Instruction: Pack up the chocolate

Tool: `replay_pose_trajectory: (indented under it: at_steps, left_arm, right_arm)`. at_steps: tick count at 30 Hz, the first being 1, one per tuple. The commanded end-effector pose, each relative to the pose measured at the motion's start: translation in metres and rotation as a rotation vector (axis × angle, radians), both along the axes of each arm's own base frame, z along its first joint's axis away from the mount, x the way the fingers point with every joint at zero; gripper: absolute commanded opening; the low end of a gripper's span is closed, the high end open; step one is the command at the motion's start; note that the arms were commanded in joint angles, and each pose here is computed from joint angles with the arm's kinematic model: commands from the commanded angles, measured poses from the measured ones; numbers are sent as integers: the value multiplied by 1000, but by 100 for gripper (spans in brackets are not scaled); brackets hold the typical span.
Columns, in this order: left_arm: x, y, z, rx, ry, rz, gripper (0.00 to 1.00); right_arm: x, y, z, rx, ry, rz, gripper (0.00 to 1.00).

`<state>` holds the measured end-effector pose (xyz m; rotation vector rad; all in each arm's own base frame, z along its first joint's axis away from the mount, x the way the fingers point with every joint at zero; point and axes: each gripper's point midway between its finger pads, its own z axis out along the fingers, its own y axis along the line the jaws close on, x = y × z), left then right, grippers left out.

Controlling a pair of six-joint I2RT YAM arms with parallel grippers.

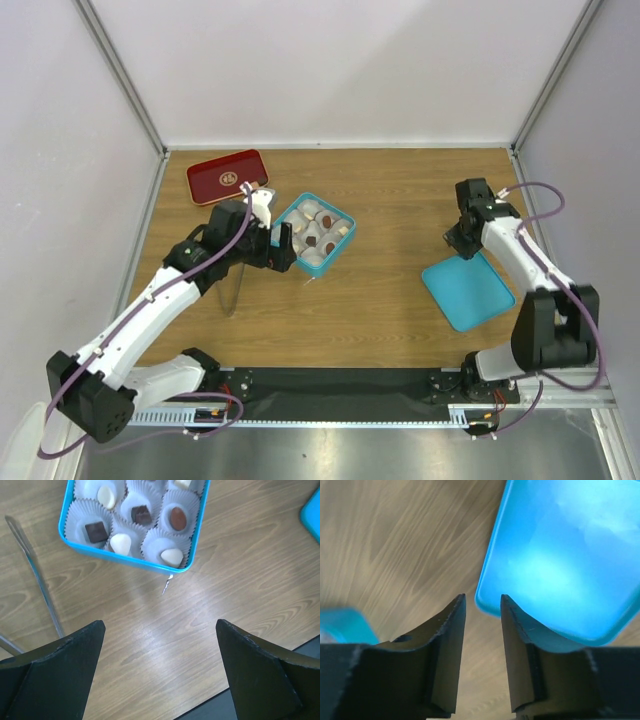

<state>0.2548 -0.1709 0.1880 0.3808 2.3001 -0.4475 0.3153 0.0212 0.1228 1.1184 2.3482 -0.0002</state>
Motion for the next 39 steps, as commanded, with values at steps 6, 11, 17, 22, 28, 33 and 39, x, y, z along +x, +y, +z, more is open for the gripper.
replay_pose_trajectory:
  at_steps: [6, 11, 17, 22, 28, 33, 39]
  left_arm:
    - [2, -17, 16, -72, -59, -75, 100]
    - [0, -20, 16, -84, -49, -97, 100]
    - [-1, -20, 17, -87, -55, -97, 100]
    - [0, -17, 20, -79, -67, -84, 100]
    - [3, -12, 26, -81, -98, -60, 100]
    - [4, -9, 27, -79, -106, -42, 100]
    - [6, -6, 28, -77, -114, -31, 100]
  right_arm:
    - [37, -21, -47, -33, 46, -214, 36]
    - [43, -26, -64, -62, 82, -234, 34]
    - [50, -29, -84, -62, 102, -237, 34]
    - [53, -30, -96, -66, 121, -229, 35]
    - [43, -31, -106, -77, 167, -227, 34]
    - [38, -32, -110, -80, 175, -223, 31]
    - [41, -29, -109, -62, 157, -196, 15]
